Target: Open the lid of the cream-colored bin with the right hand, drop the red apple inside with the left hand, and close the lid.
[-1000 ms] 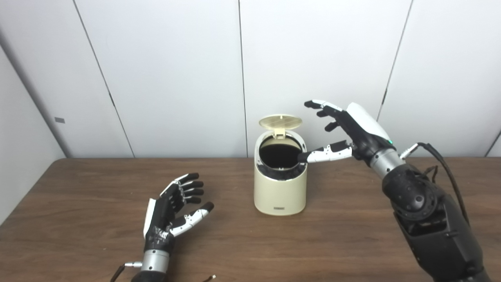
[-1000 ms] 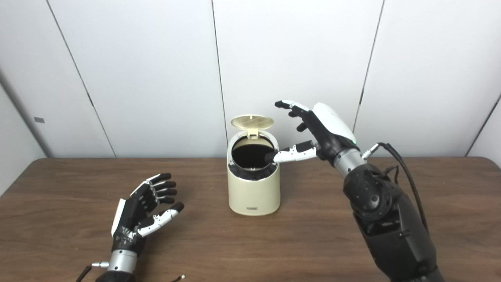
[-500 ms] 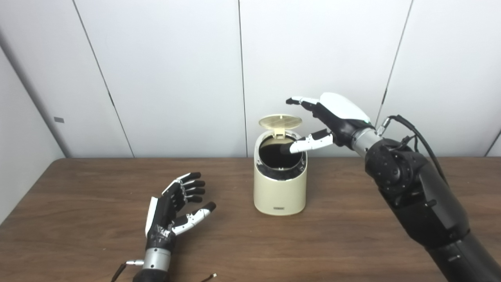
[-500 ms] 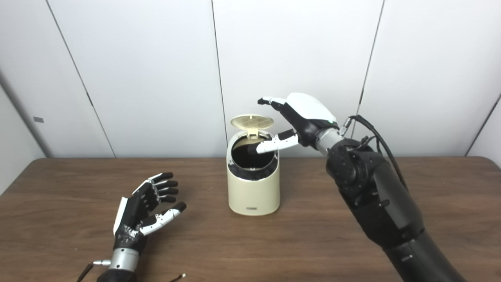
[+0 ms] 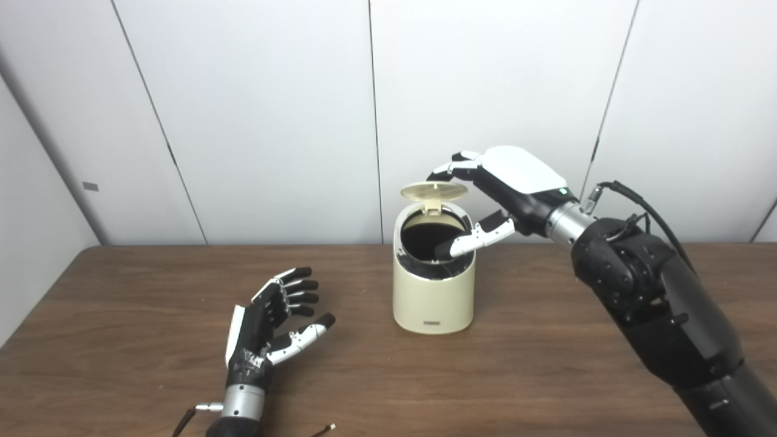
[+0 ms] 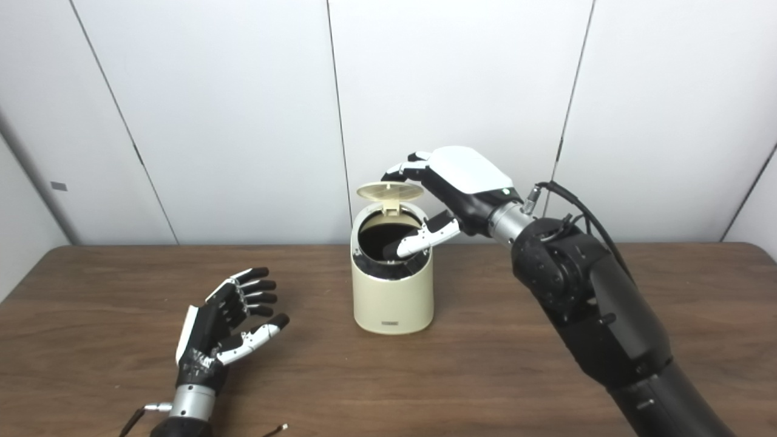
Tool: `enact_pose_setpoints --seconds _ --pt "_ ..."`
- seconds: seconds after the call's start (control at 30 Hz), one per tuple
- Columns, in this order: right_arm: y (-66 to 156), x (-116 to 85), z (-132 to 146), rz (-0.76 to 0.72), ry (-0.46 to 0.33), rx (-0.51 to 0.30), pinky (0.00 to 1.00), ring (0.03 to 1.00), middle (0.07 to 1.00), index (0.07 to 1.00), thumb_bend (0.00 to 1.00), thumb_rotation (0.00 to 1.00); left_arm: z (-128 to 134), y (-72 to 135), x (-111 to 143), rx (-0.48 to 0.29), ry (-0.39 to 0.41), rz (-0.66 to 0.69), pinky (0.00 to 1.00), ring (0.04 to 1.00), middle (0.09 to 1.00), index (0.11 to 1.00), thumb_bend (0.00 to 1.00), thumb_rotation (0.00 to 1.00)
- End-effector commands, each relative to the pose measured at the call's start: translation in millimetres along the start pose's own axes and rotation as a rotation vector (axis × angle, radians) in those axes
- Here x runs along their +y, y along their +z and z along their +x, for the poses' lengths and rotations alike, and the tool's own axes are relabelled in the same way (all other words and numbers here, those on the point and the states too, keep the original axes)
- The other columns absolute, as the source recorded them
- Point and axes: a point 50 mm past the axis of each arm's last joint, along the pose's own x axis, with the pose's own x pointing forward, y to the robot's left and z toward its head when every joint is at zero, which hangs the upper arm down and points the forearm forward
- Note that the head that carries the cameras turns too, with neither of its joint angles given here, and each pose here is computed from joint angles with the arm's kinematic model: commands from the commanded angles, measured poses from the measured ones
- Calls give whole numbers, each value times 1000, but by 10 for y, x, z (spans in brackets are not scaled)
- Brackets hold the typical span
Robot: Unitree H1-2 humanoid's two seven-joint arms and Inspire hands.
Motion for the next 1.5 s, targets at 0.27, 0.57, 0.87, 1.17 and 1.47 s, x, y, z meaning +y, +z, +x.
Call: enact_pose_setpoints --seconds 0.27,0.57,0.87,1.17,1.47 --pt "144 -293 -106 -95 -76 -104 877 919 758 756 801 610 -195 -184 -98 74 -4 -6 578 644 687 751 670 3" --pt "205 -197 -192 -163 1 -115 927 904 734 741 812 595 -189 -172 -109 76 -2 -13 576 642 684 750 672 13" --pt "215 -18 -234 -192 92 -96 932 884 725 741 833 592 -195 -161 -109 77 2 -3 582 640 677 748 676 28" --pt "202 129 -257 -185 167 -80 954 913 752 765 805 584 -196 -148 -121 78 2 -14 581 637 680 748 668 1" --pt "233 274 -244 -203 195 -97 943 915 745 766 809 561 -209 -134 -146 80 1 -16 570 634 677 740 669 0"
